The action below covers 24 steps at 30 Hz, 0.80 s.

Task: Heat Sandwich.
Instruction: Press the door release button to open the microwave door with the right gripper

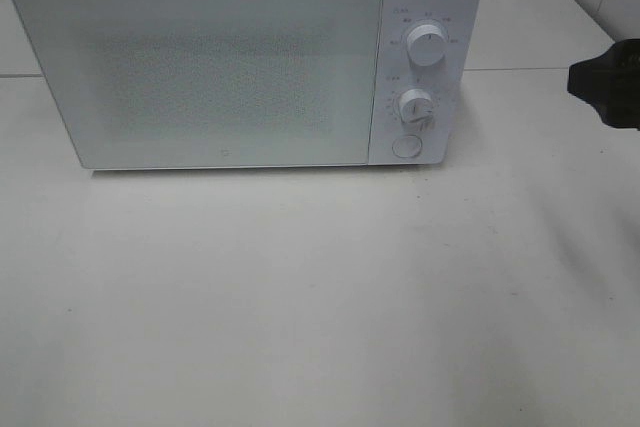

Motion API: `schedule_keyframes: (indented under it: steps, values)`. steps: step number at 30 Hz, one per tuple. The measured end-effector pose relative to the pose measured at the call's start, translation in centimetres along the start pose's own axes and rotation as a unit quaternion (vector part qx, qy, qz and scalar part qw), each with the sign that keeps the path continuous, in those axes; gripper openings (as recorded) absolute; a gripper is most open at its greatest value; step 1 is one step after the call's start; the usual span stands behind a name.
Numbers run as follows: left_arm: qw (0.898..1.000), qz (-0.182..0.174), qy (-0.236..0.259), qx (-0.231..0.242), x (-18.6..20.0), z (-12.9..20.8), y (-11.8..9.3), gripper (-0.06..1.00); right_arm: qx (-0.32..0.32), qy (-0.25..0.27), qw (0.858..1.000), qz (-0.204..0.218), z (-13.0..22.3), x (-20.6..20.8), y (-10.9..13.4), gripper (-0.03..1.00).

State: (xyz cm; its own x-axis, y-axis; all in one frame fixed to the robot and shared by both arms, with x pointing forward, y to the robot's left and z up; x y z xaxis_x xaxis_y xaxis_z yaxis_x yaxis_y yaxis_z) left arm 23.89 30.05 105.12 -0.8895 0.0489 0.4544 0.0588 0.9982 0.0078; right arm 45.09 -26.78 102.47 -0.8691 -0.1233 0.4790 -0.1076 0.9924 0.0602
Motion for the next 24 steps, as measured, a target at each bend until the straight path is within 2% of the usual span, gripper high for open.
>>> schedule_keyframes:
  steps: [7,14,24]
  values:
    - [1.0,0.0,0.0,0.0,0.0,0.0,0.0,0.98,0.0,-0.022,1.0,-0.01,2.1,-1.6,0.0,0.76]
    - [1.0,0.0,0.0,0.0,0.0,0.0,0.0,0.98,-0.006,-0.065,0.998,-0.022,4.7,-2.4,0.0,0.76]
    - [1.0,0.0,0.0,0.0,0.0,0.0,0.0,0.98,-0.025,-0.051,0.998,-0.005,7.3,-4.2,-0.5,0.76]
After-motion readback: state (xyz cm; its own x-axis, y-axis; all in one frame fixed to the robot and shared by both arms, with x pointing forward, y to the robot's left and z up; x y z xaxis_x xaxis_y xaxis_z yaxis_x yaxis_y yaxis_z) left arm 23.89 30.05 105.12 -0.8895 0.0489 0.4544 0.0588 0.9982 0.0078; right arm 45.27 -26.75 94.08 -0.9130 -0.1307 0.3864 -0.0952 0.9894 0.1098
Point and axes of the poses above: a point on each arm's last joint axis where the gripper is mounted, x pointing back along that axis away from the gripper, y along the wrist's bending axis when the last joint is at zero, z = x × y, the point moved 1 cm from there along -x, pointing out along that axis toward the gripper, and after that the axes turned 2 degrees about -x, right-handed, at the moved point
